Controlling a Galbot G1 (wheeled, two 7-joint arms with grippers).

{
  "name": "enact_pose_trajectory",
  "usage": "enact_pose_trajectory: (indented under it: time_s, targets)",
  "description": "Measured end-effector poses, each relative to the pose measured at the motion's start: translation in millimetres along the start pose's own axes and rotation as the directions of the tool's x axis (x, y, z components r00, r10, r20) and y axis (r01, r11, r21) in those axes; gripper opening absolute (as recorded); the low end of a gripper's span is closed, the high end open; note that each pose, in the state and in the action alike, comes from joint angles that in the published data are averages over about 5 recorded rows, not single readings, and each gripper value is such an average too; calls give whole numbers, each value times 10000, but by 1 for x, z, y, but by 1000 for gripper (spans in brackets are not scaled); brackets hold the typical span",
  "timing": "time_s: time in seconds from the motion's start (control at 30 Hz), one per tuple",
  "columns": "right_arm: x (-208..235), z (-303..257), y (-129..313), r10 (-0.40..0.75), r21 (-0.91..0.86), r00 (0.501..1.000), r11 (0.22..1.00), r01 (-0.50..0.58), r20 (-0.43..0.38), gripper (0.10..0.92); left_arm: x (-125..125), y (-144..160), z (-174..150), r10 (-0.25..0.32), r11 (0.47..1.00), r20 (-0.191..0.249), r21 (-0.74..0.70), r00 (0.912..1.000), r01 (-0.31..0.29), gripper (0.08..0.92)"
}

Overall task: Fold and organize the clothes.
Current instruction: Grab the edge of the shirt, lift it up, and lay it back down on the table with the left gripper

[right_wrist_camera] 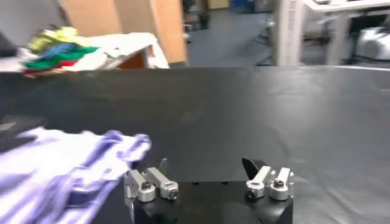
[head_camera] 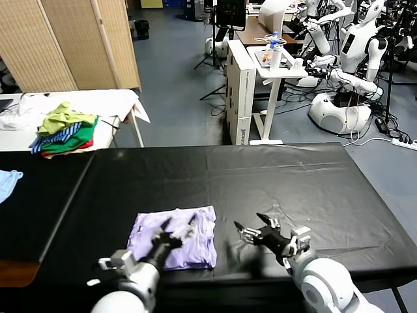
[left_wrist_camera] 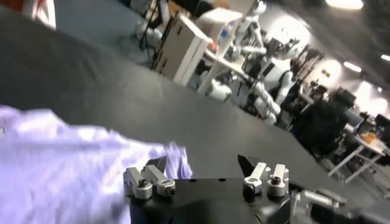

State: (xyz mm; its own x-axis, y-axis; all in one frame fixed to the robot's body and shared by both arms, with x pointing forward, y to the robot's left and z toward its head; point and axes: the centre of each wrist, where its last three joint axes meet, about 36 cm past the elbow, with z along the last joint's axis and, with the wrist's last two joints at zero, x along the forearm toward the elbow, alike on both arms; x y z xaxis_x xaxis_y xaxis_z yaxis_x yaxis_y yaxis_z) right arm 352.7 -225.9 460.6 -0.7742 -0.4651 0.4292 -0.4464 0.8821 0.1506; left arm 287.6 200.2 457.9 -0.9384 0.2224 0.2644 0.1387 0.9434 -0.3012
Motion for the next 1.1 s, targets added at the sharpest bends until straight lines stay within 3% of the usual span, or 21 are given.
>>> enact_pose_trajectory:
  time_s: [0.17,0.4,0.83,0.93,1.1]
  targets:
    - [-8,2,9,-112,133,9999,9998,111,108,907,2,41,-3,-985,9852,296,-1379,9947,1017,907]
    - [-16,5,16,7,392,9995,9992,-19,302,907,4,73,6,-2053,9617,218,-1812,9784,2059,907]
    - [-70,-10,52,-986,38,9950,9951,986,127,906,11,76,16,-2605,9501,23,-1772,9655,2567,907]
    - [-82,-12,59,-1040,108,9946,9945,1040,2,849,12,75,18,-2675,9488,3,-1741,9635,2635,907]
    - [-95,-6,65,-1077,95,9938,9941,1080,-278,559,14,73,20,-2764,9469,-7,-1711,9611,2722,907]
